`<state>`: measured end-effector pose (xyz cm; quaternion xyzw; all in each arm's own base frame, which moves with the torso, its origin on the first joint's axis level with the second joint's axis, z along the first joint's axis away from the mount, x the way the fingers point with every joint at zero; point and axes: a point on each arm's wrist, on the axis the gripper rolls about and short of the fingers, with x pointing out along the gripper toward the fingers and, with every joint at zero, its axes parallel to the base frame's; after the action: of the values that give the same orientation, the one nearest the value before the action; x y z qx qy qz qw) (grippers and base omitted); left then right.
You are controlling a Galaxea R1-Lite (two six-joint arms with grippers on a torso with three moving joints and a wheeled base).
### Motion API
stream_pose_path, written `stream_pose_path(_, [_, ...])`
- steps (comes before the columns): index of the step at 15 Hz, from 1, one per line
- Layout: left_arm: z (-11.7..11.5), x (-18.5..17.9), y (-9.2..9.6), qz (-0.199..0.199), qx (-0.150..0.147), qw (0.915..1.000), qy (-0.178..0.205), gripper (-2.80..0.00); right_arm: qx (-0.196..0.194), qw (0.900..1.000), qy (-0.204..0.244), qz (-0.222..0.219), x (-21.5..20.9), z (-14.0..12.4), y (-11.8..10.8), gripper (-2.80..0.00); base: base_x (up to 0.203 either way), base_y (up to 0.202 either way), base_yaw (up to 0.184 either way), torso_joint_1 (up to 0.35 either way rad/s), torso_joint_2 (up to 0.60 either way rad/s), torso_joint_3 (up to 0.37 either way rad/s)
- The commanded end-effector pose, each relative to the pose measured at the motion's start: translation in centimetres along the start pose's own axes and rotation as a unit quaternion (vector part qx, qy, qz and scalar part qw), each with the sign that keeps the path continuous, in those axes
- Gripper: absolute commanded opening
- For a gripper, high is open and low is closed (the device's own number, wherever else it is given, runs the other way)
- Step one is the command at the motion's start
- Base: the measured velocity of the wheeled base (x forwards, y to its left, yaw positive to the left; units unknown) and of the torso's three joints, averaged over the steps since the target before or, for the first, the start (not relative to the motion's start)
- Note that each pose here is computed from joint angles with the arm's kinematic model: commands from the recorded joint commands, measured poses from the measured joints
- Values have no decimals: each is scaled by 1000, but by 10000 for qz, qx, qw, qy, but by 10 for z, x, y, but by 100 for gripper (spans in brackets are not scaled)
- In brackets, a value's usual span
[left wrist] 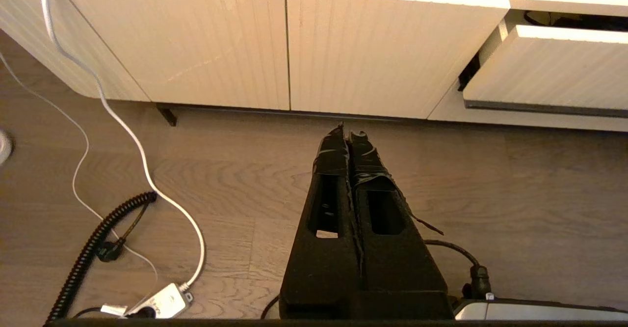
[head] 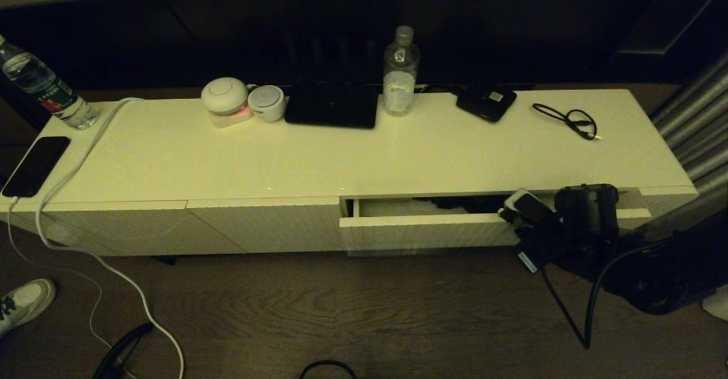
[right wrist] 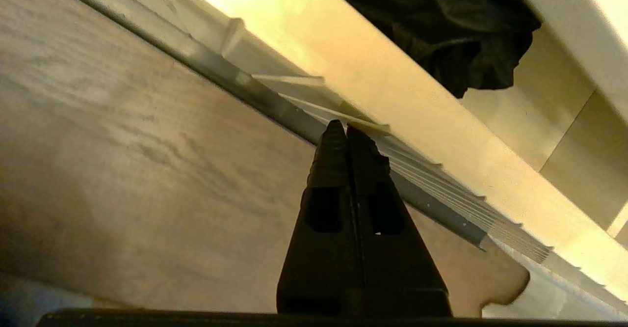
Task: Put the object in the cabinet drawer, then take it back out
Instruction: Close the drawer
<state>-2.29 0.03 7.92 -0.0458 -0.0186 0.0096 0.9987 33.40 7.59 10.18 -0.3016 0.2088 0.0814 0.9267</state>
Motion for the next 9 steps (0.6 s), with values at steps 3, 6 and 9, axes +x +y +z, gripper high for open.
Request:
stream_pose_path(3, [0,0,0,2,-4,10000,-10,-280,-27,9996,-256,-88,12,7,5,-280,0,0,0,0,0,0])
stream_pose_path(6, [0,0,0,2,-4,10000,-10,-280,-19,9994,-320,-134,16,11,4,-280,0,0,0,0,0,0])
stream_pose_path(9, [0,0,0,2,-4,10000,-10,-280,-17,9991,-396,-180,15,15,1,-280,0,0,0,0,0,0])
